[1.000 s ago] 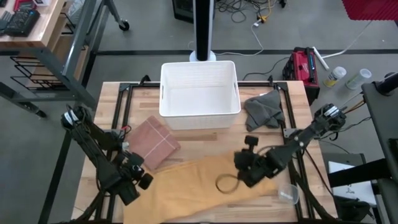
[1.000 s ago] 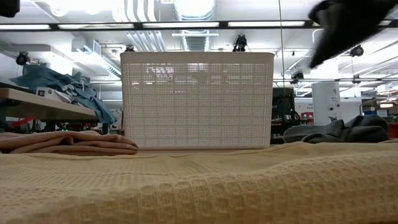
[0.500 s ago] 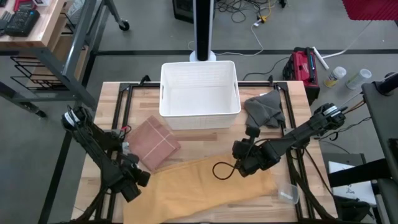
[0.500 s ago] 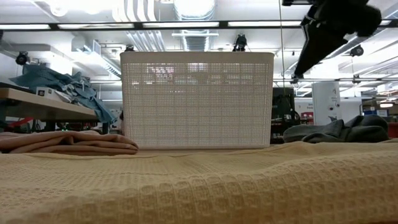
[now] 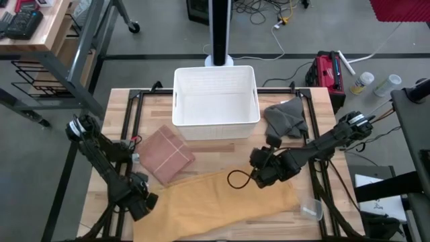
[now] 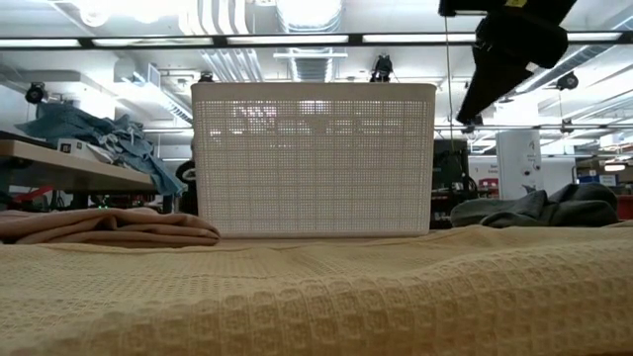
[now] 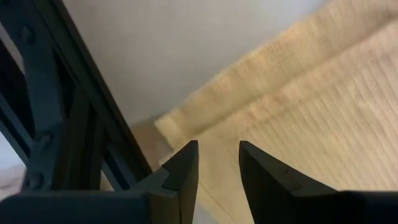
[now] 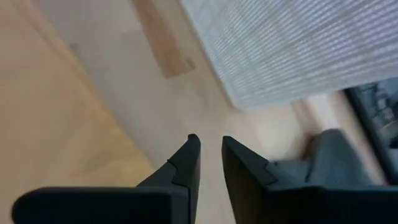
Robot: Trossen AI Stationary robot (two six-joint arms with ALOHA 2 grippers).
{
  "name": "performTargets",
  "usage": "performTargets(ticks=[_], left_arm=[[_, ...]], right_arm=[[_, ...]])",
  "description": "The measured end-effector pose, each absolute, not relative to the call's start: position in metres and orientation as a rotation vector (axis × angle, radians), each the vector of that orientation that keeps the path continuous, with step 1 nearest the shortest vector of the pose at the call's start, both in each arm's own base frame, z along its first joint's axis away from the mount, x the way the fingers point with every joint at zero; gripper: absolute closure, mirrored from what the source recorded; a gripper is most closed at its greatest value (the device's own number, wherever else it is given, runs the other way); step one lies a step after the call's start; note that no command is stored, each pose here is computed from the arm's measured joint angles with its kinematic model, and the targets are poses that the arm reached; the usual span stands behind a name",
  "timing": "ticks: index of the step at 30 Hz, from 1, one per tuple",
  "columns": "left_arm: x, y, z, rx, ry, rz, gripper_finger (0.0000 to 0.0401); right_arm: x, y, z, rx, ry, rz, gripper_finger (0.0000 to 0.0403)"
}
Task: Fold towel
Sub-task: Fold the yellow towel
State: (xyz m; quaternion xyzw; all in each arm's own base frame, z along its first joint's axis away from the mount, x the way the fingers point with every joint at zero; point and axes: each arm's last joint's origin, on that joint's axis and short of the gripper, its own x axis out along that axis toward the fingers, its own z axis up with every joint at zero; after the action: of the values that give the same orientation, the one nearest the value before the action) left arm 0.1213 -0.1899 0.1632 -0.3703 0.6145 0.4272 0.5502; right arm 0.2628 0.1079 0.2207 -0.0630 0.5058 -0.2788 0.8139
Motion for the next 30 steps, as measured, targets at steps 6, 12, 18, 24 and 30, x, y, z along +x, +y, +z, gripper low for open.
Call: performTargets(ticks=[6,12,18,24,30], left_arm=[[0.121,-0.194,0.164,-0.896,1.500,0.983,0.0304],[0.118,-0.194,0.163,-0.870,1.530,0.973,0.0301],[0.111,-0.199,0.156,-0.804,1.587,0.951,0.0292],[0.107,-0.205,0.142,-0.737,1.576,0.985,0.0304],[0.108,-0.206,0.133,-0.660,1.598,0.996,0.0327]], right_arm=[[0.263,0.109,0.220,-0.062,1.090,-0.602,0.0310],[0.263,0.110,0.219,-0.032,1.093,-0.598,0.0280],[0.263,0.110,0.219,-0.025,1.091,-0.596,0.0256],[0.265,0.111,0.219,-0.028,1.084,-0.584,0.0244],[0.265,0.111,0.219,-0.029,1.085,-0.583,0.0247]])
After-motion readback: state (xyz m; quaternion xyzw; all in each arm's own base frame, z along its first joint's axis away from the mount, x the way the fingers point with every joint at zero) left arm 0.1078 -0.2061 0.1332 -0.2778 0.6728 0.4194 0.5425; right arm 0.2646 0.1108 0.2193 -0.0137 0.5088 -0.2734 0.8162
